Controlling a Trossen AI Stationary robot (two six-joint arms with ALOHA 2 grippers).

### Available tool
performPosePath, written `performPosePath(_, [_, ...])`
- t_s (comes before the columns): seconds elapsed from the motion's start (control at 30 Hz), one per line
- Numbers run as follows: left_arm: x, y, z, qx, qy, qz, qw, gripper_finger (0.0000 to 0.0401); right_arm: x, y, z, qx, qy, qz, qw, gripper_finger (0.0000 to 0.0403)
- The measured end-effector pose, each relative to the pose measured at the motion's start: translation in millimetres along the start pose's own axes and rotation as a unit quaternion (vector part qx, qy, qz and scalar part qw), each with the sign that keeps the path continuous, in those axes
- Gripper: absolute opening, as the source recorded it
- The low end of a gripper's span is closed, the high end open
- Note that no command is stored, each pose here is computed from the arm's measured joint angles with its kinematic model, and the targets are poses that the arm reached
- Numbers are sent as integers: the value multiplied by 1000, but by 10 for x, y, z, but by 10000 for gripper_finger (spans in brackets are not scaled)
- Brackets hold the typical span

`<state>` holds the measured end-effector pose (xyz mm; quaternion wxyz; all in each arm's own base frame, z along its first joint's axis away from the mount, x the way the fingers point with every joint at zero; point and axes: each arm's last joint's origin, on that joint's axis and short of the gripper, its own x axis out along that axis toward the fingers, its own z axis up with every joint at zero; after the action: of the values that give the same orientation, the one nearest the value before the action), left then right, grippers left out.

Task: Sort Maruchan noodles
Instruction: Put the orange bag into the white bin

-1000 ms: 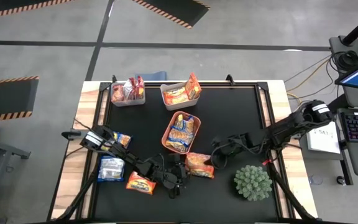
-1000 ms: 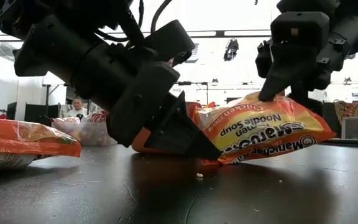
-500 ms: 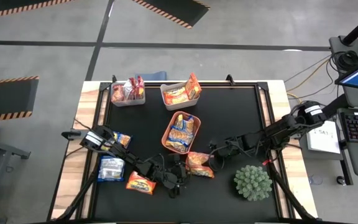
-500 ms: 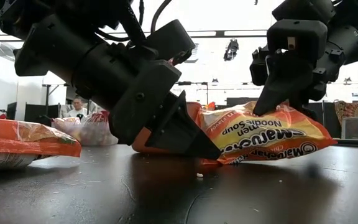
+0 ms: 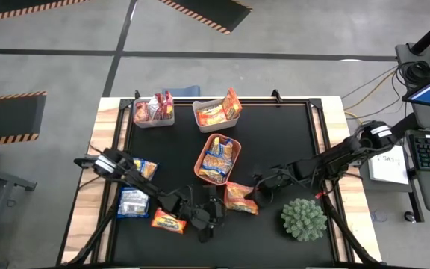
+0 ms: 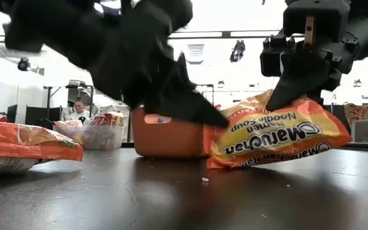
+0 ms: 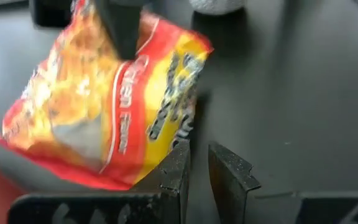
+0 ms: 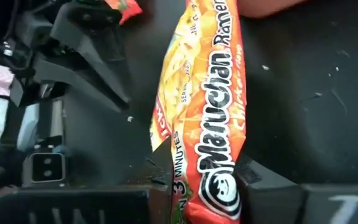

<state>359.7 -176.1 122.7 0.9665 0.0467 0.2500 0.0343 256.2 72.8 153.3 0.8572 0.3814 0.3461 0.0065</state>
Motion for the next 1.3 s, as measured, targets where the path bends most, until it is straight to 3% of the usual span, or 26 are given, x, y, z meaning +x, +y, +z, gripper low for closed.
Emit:
performPosePath(0.33, [-517, 78, 375, 108, 19, -10, 994, 40, -234, 181, 70, -9, -24, 54, 998, 63])
performPosePath(0.57, [-968, 261, 674, 190, -24, -16, 981, 40, -350, 270, 130, -23, -56, 84, 995, 63])
performPosePath(0.9, [-1504, 634, 663, 220, -69, 26, 973, 40, -512, 486, 406, -35, -122, 126, 984, 63])
performPosePath(1.1, [-1774, 868, 535, 203, -84, 99, 971, 40, -703, 676, 852, -69, -158, 78, 982, 63])
performPosePath(1.2, [-1898, 972, 505, 186, -93, 142, 968, 40, -819, 724, 1107, -90, -200, 0, 976, 63])
performPosePath(1.3, [-2012, 1060, 509, 175, -99, 181, 963, 40, -930, 720, 1379, -105, -251, -100, 957, 63])
